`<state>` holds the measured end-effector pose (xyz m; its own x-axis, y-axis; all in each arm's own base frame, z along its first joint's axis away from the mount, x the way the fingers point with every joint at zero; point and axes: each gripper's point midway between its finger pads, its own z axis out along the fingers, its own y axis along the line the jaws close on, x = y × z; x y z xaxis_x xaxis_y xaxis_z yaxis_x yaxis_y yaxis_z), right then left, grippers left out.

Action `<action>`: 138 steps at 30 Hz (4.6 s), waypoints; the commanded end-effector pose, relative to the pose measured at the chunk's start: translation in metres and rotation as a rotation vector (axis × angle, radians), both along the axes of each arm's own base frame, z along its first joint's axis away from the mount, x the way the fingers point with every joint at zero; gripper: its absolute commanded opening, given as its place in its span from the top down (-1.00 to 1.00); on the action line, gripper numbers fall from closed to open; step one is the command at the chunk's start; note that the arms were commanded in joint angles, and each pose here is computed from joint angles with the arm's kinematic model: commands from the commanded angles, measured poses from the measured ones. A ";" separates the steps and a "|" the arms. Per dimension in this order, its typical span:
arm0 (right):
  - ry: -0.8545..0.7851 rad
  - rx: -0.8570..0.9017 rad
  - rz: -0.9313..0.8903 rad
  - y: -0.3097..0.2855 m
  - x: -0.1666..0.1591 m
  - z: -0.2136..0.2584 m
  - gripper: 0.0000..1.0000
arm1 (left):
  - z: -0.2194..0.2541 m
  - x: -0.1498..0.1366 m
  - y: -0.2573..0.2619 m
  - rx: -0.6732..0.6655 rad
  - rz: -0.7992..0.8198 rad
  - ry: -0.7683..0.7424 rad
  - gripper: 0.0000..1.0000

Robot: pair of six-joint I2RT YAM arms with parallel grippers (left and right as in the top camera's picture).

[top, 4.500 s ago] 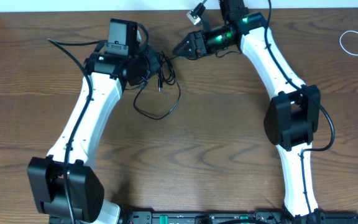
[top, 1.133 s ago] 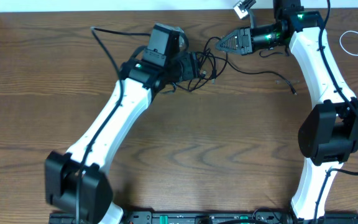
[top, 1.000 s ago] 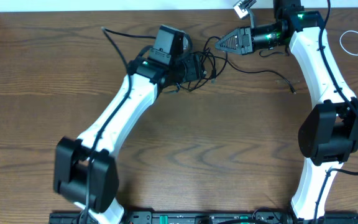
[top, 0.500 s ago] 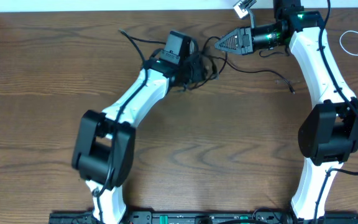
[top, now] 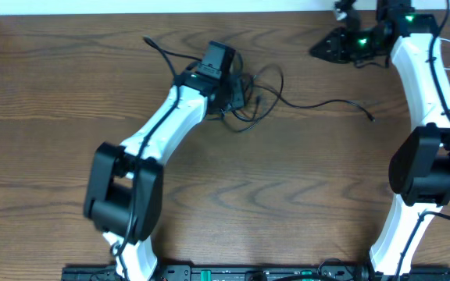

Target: Untangle cables

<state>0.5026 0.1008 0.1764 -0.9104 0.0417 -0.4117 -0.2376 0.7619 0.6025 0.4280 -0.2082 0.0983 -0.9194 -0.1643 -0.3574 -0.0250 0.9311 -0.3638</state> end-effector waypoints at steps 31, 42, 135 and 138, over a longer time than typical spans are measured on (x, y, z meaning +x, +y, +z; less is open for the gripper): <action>-0.137 0.245 0.398 0.112 -0.052 0.053 -0.60 | 0.209 -0.019 0.015 -0.260 0.099 -0.426 0.84; 0.043 -0.090 0.247 0.160 -0.050 -0.026 0.46 | 0.212 -0.018 0.015 -0.265 0.099 -0.440 0.82; -0.122 -0.352 -0.091 0.019 -0.025 0.058 0.98 | 0.064 0.018 0.064 0.150 0.186 -0.188 0.49; -0.107 -0.463 -0.207 -0.013 -0.017 0.051 0.98 | 0.088 0.011 0.076 0.184 0.203 -0.238 0.48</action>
<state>0.4653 0.1489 0.2385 -0.8412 -0.1239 -0.5264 -0.3412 0.8768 0.3389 0.4376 -0.1644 0.1477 -0.8396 -0.2470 -0.4838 -0.1084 0.9489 -0.2962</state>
